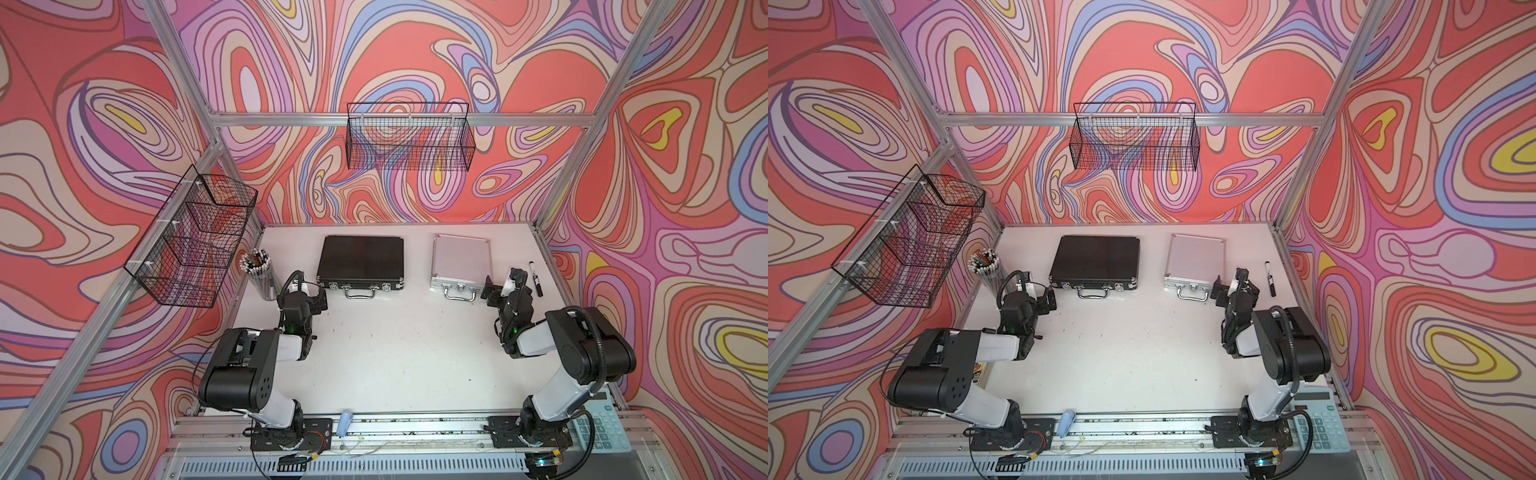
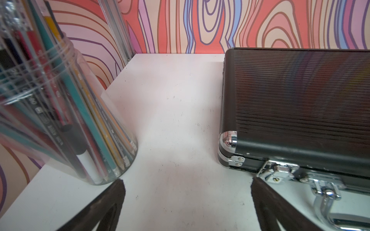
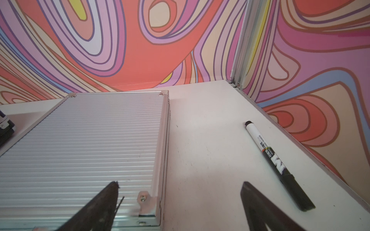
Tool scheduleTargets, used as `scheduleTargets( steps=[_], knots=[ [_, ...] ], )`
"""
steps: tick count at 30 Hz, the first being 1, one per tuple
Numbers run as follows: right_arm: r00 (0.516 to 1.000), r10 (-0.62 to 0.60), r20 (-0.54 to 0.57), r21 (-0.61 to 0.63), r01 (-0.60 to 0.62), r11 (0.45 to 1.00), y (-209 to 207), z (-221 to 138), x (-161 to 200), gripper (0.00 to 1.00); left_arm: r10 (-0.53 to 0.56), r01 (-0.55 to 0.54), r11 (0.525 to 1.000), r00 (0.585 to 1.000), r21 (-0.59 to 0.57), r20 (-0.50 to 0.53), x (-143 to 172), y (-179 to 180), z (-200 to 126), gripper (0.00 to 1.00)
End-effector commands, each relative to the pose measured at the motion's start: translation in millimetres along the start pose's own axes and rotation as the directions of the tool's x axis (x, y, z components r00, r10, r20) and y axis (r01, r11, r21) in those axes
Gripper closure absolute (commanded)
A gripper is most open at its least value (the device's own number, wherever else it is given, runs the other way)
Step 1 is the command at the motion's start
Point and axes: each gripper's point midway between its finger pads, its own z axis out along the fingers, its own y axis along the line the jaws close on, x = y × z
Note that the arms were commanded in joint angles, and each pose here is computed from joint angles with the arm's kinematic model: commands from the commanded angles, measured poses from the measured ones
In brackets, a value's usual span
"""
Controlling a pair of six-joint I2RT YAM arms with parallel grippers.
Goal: Open the poker set cases
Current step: Adjust the poker set case at the center of the board.
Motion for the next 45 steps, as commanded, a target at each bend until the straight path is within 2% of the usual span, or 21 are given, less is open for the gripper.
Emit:
scheduleTargets(
  steps=[1,9,17,21,26,31,35,37,41,45],
  knots=[
    [1.000,-0.009,0.008,0.000,0.009,1.000,-0.6,3.0,-2.9,0.02,-0.006,0.006,1.000,1.000,-0.012,0.001,0.0,3.0,0.7,0.00],
    [1.000,-0.005,0.004,-0.006,0.005,1.000,0.5,3.8,-2.2,0.02,0.001,-0.001,1.000,1.000,-0.009,-0.003,0.6,2.4,1.2,0.00],
    [1.000,-0.011,0.007,-0.001,0.011,1.000,0.4,5.1,-11.2,0.19,0.009,-0.009,1.000,1.000,0.011,0.011,-2.6,-0.3,-1.4,0.00],
    [0.995,-0.029,-0.090,0.012,0.030,0.999,3.7,20.2,-27.5,0.28,0.004,-0.004,1.000,1.000,-0.006,0.010,-19.9,3.9,-12.0,0.02],
    [0.990,0.010,-0.144,0.067,0.000,0.998,-2.2,26.5,-34.9,0.29,0.020,-0.019,0.995,1.000,-0.094,0.016,-55.2,5.7,-26.2,0.08],
    [0.966,0.080,-0.246,0.077,-0.063,0.995,4.5,39.2,-43.8,0.29,0.111,-0.112,0.994,0.993,0.017,0.046,-110.8,-56.6,-37.9,0.11],
    [0.937,0.129,-0.324,0.067,-0.113,0.991,15.7,53.1,-53.3,0.29,0.091,-0.101,0.976,0.994,0.194,0.057,-140.6,-128.6,-43.7,0.13],
    [0.921,0.156,-0.358,0.077,-0.137,0.988,19.0,59.7,-57.2,0.29,0.061,-0.066,0.956,0.998,0.287,0.024,-146.4,-165.3,-42.8,0.15],
    [0.877,0.213,-0.431,0.088,-0.194,0.977,20.8,71.4,-52.3,0.29,0.090,-0.047,0.877,0.994,0.479,-0.067,-145.6,-248.1,-43.0,0.18],
    [0.814,0.337,-0.474,0.085,-0.338,0.937,10.4,78.8,-41.6,0.23,0.043,0.071,0.829,0.981,0.555,-0.189,-143.0,-305.8,-36.7,0.17]
  ],
)
